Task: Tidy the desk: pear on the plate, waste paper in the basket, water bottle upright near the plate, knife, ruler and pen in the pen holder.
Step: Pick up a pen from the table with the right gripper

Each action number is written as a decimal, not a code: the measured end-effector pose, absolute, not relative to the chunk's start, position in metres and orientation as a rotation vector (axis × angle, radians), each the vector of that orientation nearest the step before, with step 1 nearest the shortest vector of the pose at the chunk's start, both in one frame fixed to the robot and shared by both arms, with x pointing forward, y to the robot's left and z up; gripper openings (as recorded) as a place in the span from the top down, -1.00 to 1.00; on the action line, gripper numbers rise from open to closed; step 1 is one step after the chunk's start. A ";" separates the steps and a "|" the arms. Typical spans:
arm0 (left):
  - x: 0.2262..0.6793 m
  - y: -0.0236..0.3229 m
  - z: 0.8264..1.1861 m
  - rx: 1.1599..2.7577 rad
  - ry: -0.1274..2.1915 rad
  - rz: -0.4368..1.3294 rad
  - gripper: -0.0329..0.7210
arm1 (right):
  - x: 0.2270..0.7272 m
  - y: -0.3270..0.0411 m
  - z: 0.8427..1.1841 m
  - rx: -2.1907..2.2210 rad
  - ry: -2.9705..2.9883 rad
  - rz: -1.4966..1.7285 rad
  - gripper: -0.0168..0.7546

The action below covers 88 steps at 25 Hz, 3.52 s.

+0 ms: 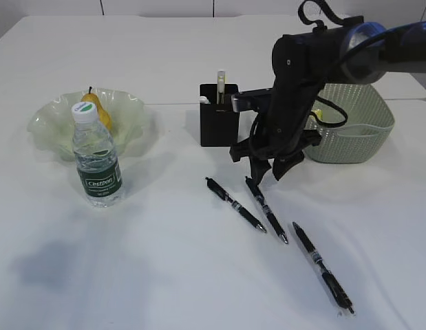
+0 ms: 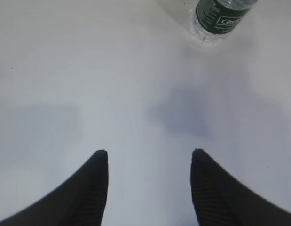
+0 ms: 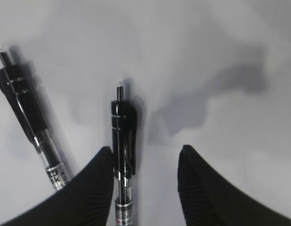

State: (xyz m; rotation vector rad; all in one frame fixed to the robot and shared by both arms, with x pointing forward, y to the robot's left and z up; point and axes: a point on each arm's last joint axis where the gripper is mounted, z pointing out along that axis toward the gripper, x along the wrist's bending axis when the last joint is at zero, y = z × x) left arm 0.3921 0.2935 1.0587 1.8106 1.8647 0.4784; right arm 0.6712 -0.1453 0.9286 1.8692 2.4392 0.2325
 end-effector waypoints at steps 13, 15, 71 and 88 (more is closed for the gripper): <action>0.394 0.293 1.060 1.790 1.848 0.500 -0.13 | 0.674 -0.140 0.929 1.876 2.456 0.251 0.08; 0.394 0.293 1.060 1.789 1.846 0.503 -0.13 | 0.672 -0.137 0.929 1.863 2.473 0.242 0.08; 0.396 0.294 1.062 1.770 1.832 0.526 -0.13 | 0.669 -0.128 0.913 1.838 2.486 0.173 0.08; 0.398 0.294 1.063 1.754 1.819 0.547 -0.13 | 0.670 -0.124 0.913 1.824 2.484 0.197 0.08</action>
